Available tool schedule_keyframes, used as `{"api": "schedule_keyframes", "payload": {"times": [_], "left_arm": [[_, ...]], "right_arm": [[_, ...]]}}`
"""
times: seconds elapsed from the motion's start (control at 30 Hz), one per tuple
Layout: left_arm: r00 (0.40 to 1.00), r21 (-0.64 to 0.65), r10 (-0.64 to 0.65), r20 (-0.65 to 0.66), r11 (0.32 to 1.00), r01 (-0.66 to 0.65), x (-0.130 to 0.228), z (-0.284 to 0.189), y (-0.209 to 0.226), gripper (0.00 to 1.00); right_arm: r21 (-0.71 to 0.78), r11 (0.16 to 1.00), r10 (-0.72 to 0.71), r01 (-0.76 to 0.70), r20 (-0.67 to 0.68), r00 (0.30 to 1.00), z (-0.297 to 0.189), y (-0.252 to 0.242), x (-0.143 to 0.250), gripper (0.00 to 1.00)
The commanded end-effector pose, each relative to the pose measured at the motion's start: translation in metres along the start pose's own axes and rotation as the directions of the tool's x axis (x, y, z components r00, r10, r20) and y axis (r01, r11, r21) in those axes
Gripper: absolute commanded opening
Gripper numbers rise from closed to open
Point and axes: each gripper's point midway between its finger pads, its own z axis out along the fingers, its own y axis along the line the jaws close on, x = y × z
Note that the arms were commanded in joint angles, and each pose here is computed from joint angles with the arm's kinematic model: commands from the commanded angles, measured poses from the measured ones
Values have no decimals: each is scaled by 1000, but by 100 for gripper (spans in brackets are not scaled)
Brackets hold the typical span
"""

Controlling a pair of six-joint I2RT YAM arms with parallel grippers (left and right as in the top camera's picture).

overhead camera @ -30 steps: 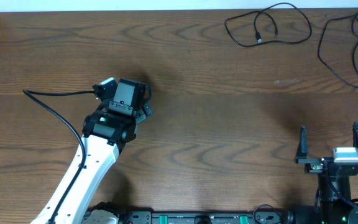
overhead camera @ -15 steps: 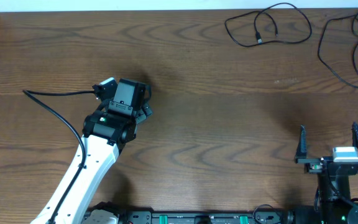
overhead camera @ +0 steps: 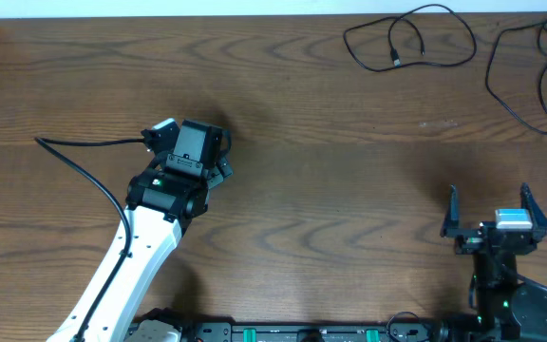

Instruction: Untangle cables

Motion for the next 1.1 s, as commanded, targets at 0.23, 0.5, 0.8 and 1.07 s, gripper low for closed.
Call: {"api": "schedule_keyframes", "payload": {"times": [0.23,0.5,0.8,1.07], "left_arm": [[1000,-4,-14,7,1000,14,-2,-1,2,98],[1000,-3,-14,7,1000,14,-2,-1,2,98],[1000,-4,-14,8,1000,14,-2,-1,2,98],[1000,-3,-14,7,1000,14,-2,-1,2,98]], "right_arm": [[33,995,92,-93,36,995,11,-4,24,99],[50,994,93,-94,15,996,13,-6,37,99],[68,993,96,-95,-8,995,14,-10,49,99],[64,993,98,-96,-28,995,16,-7,63,99]]}}
